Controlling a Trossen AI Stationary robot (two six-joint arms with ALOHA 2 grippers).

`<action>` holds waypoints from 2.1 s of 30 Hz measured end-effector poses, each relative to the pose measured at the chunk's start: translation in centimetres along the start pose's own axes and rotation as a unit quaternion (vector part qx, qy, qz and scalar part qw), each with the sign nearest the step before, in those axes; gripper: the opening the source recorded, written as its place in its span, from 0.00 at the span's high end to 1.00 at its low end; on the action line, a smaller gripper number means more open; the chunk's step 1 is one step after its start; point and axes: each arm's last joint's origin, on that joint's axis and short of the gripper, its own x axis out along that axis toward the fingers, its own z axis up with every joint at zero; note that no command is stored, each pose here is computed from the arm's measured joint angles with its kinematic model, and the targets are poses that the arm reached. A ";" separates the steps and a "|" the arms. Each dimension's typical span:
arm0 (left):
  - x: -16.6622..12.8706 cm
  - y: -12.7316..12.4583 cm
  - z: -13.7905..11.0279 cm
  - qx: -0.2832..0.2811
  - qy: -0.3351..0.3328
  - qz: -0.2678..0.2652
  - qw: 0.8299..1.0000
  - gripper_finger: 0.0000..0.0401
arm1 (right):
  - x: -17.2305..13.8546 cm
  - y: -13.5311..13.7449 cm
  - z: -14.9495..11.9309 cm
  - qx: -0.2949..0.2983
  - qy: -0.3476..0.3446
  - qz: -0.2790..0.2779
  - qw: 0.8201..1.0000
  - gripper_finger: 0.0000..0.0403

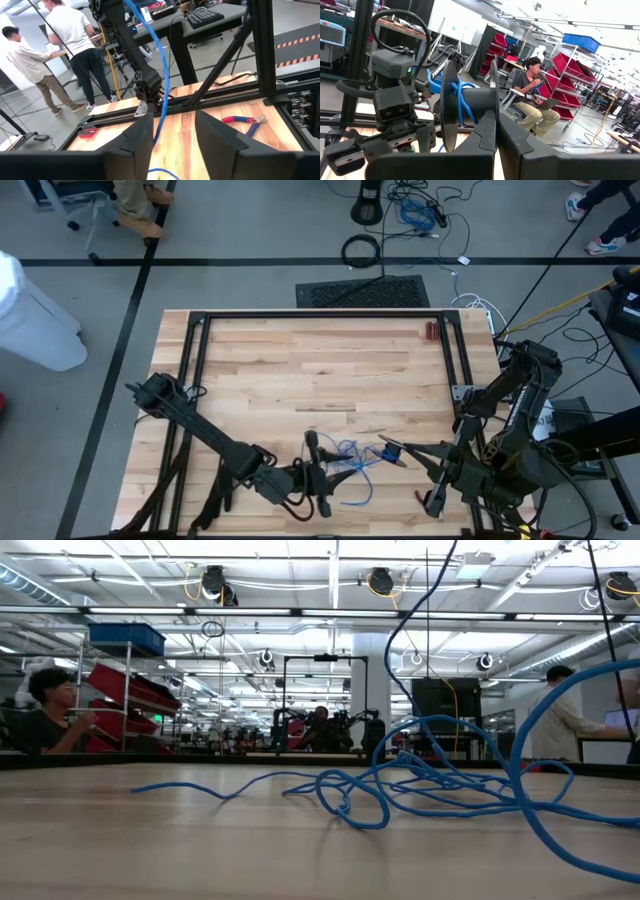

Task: Coil cords
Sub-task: Coil the blue wire onto the black spool

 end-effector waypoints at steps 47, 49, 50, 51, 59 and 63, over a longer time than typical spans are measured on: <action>2.0 2.0 -1.0 -0.091 0.021 0.049 0.994 1.00 | 9.2 2.2 -4.2 0.068 0.008 -0.040 0.997 1.00; 2.0 2.0 -1.0 -0.093 0.019 0.048 0.994 1.00 | 9.8 2.4 -4.8 0.056 0.017 -0.059 0.997 1.00; 2.0 2.0 -0.9 -0.095 0.017 0.043 0.994 1.00 | 10.0 2.4 -4.9 0.046 0.024 -0.072 0.996 1.00; 2.0 1.9 -0.9 -0.096 0.014 0.037 0.995 1.00 | 10.2 2.4 -5.1 0.038 0.030 -0.083 0.995 1.00; 1.4 1.2 -0.1 -0.082 -0.015 0.000 0.996 1.00 | 10.3 2.5 -5.6 -0.008 0.053 -0.117 0.992 1.00; 1.0 0.8 0.2 -0.083 -0.031 -0.028 0.996 1.00 | 10.3 2.4 -6.1 -0.037 0.071 -0.139 0.987 1.00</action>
